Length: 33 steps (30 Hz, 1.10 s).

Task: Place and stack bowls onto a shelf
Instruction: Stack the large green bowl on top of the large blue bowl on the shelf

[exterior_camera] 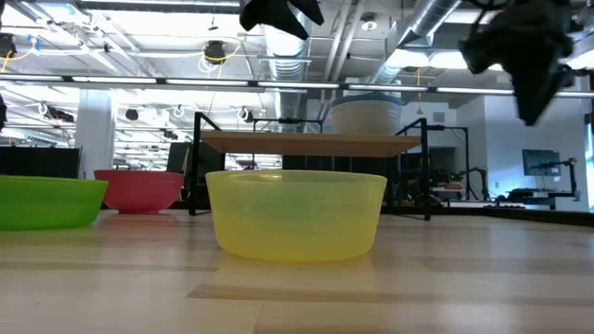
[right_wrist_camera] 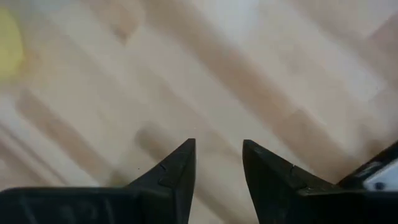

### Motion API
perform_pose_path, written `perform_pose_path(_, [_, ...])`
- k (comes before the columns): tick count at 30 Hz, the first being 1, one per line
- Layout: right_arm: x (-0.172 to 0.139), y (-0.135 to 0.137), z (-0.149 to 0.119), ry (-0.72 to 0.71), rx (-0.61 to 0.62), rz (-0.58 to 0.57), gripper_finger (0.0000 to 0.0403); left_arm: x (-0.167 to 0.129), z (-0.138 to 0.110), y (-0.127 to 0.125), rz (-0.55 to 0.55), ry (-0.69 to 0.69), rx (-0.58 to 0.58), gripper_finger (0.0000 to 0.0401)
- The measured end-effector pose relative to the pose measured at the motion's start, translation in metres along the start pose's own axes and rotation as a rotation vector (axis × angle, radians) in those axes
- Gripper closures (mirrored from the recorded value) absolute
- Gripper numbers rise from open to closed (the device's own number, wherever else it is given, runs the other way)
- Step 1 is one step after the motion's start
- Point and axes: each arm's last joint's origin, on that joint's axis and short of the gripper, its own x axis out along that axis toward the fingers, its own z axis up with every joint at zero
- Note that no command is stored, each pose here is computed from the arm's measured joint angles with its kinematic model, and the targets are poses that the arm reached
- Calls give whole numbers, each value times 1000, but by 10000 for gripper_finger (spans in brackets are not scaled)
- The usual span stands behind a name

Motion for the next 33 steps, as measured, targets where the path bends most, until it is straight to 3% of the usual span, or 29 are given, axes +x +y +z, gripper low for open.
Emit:
perform_pose_path(5, [24, 16, -25, 93, -144, 65, 226, 6, -16, -12, -21, 20, 0, 204])
perform_pose_path(11, [37, 34, -52, 170, -246, 146, 195, 1, -18, -21, -42, 10, 11, 204])
perform_pose_path(20, [47, 48, -90, 248, -372, 87, 175, -1, -20, -26, -53, 12, 22, 204])
perform_pose_path(27, [71, 53, -108, 288, -378, 2, 175, -1, -20, -26, -53, 12, 19, 204])
perform_pose_path(33, [88, 61, -117, 292, -364, -17, 206, -1, -20, -26, -54, 13, 19, 204])
